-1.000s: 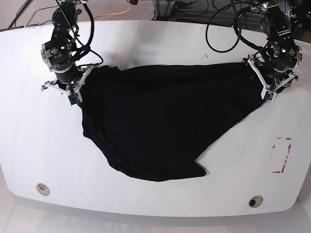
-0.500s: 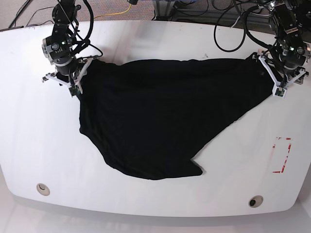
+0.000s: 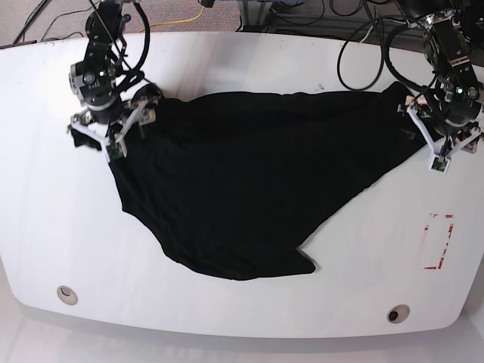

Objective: Layout the t-shirt on the table in an organized manner, then fold the t-shirt properly
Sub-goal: 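Release the shirt with both grippers and raise them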

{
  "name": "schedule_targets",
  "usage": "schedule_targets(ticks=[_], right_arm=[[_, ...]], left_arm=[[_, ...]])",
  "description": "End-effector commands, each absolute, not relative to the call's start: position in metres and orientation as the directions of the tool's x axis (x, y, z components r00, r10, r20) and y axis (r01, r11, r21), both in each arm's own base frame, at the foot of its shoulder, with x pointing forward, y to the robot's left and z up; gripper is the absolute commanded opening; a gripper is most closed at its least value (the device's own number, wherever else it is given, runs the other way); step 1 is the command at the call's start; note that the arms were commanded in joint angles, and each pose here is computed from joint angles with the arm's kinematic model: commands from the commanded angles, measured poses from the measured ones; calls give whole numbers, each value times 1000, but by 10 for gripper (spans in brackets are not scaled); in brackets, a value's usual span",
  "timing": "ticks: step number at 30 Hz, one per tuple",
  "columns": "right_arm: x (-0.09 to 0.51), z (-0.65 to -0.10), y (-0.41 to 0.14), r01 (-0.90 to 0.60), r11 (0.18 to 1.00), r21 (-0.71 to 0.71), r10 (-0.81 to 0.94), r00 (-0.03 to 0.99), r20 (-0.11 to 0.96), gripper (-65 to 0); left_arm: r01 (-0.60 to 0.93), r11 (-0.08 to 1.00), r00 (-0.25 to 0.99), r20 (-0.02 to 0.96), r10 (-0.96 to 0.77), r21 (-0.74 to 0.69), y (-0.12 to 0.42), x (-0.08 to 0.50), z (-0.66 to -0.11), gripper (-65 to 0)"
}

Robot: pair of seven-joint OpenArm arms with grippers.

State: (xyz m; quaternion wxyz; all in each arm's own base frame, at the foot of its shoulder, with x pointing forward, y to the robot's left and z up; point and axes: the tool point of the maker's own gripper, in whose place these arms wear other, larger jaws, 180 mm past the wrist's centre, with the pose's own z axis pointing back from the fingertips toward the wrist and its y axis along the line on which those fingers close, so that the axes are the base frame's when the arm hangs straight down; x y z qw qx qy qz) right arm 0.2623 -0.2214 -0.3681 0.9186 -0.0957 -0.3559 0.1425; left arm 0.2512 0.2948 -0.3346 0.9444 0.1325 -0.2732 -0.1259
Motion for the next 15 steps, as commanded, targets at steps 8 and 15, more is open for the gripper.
schedule_targets(ticks=[8, 15], right_arm=[[321, -315, -197, -253, 915, -315, 403, 535, 742, -67], [352, -316, -190, -280, 915, -291, 399, 523, 753, -62]], left_arm=[[180, 938, 749, 577, -326, 296, 281, 267, -322, -135], [157, 940, 740, 594, -315, 302, 287, 267, -318, -138]])
